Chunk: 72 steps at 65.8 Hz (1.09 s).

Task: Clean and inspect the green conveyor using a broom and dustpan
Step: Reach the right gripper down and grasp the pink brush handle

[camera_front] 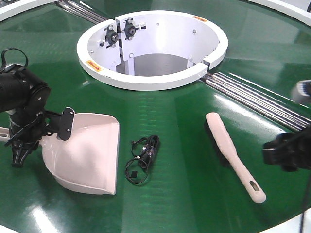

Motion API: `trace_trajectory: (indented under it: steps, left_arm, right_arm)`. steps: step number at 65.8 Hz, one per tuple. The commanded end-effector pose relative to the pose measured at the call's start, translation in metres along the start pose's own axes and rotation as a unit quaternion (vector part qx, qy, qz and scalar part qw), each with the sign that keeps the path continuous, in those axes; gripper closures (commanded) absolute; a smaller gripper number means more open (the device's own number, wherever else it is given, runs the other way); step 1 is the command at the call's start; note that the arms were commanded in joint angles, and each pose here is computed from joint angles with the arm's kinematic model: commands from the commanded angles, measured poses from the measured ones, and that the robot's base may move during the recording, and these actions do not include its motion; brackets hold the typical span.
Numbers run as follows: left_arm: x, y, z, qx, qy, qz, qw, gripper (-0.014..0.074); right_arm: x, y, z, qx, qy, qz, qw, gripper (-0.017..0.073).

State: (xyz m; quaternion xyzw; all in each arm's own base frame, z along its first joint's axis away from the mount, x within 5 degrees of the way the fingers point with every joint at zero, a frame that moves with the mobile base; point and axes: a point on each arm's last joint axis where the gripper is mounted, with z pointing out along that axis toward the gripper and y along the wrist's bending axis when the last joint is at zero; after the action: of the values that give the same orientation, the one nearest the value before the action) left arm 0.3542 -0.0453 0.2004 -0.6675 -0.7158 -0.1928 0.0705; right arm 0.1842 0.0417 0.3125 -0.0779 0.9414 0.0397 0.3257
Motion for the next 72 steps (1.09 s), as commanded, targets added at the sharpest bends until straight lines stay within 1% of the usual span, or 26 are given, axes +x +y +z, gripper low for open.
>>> trace_trajectory:
  steps: [1,9,18,22,37,44,58,66,72]
  left_arm:
    - [0.008,0.006,-0.022,-0.038,0.001,-0.015,0.999,0.0600]
    - [0.008,0.006,-0.022,-0.038,0.001,-0.015,0.999,0.0600]
    - [0.008,0.006,-0.022,-0.038,0.001,-0.015,0.999,0.0600]
    - [0.008,0.006,-0.022,-0.038,0.001,-0.015,0.999,0.0600]
    - [0.008,0.006,-0.022,-0.038,0.001,-0.015,0.999,0.0600]
    - [0.008,0.006,-0.022,-0.038,0.001,-0.015,0.999,0.0600]
    - [0.008,0.006,-0.022,-0.038,0.001,-0.015,0.999,0.0600]
    - [0.008,0.006,-0.022,-0.038,0.001,-0.015,0.999,0.0600]
    - [0.008,0.006,-0.022,-0.038,0.001,-0.015,0.999,0.0600]
  right_arm:
    - [-0.023,0.007,0.004,-0.005,-0.003,-0.012,1.000,0.0026]
    - [-0.037,0.010,0.023,-0.004,0.039,-0.009,0.999,-0.0004]
    - [-0.050,0.012,0.049,-0.001,0.092,-0.009,0.996,-0.0005]
    - [-0.055,0.013,0.062,0.000,0.114,-0.013,0.993,-0.0005]
    - [-0.062,0.018,0.109,0.006,0.214,-0.025,0.977,-0.0005]
    - [-0.064,0.019,0.126,0.009,0.237,-0.023,0.971,-0.0005]
    - [-0.059,0.019,0.159,0.019,0.283,-0.007,0.959,-0.0005]
    - [-0.054,0.019,0.172,0.022,0.302,-0.004,0.953,0.0001]
    - [-0.051,0.019,0.178,0.025,0.310,0.001,0.950,0.0022]
